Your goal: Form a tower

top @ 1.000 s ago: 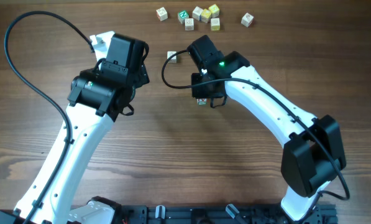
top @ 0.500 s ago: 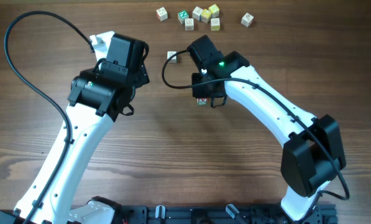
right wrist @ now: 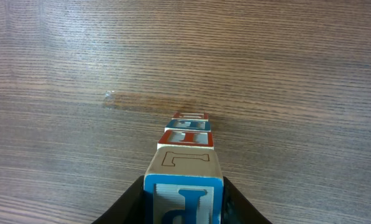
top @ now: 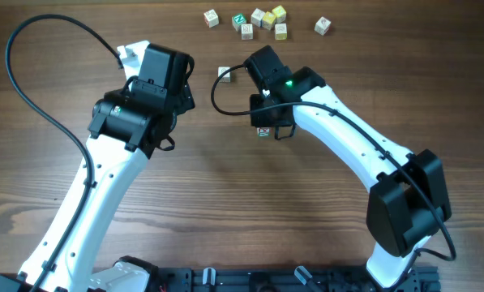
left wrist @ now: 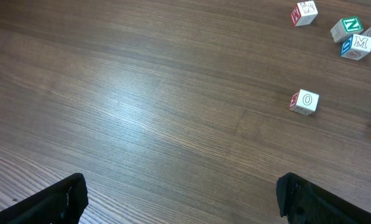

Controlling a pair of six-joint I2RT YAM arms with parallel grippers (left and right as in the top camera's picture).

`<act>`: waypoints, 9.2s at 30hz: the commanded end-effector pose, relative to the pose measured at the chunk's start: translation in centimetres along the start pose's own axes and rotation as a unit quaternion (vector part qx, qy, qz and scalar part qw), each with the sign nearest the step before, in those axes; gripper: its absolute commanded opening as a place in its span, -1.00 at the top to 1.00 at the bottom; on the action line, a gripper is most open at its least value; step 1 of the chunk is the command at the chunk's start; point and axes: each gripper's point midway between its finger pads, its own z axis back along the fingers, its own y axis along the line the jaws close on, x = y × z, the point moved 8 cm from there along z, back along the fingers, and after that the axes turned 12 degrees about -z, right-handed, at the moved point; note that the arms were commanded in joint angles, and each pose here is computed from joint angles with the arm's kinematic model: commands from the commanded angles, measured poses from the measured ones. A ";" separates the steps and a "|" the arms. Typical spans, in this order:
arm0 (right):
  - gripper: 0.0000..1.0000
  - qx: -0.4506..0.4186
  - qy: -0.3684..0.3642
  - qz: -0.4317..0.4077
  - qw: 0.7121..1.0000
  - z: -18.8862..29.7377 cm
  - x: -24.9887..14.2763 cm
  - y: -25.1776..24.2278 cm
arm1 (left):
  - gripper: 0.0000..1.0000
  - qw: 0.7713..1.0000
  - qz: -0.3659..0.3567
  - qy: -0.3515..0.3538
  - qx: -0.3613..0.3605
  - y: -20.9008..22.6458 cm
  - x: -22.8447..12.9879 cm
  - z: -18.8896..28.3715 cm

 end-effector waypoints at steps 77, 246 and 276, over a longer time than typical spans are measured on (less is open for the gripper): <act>-0.52 0.018 0.059 0.006 0.998 -1.4 1.9 0.6 | -1.00 1.000 -0.002 -0.003 0.002 0.2 0.1 0.1; 0.91 0.082 0.177 -0.211 0.958 -0.2 4.3 -3.8 | -1.00 1.000 -0.002 -0.003 0.002 0.2 0.1 0.1; 0.91 0.086 0.173 -0.210 0.958 -0.3 4.5 -3.8 | -1.00 1.000 -0.002 -0.003 0.001 0.2 0.1 0.1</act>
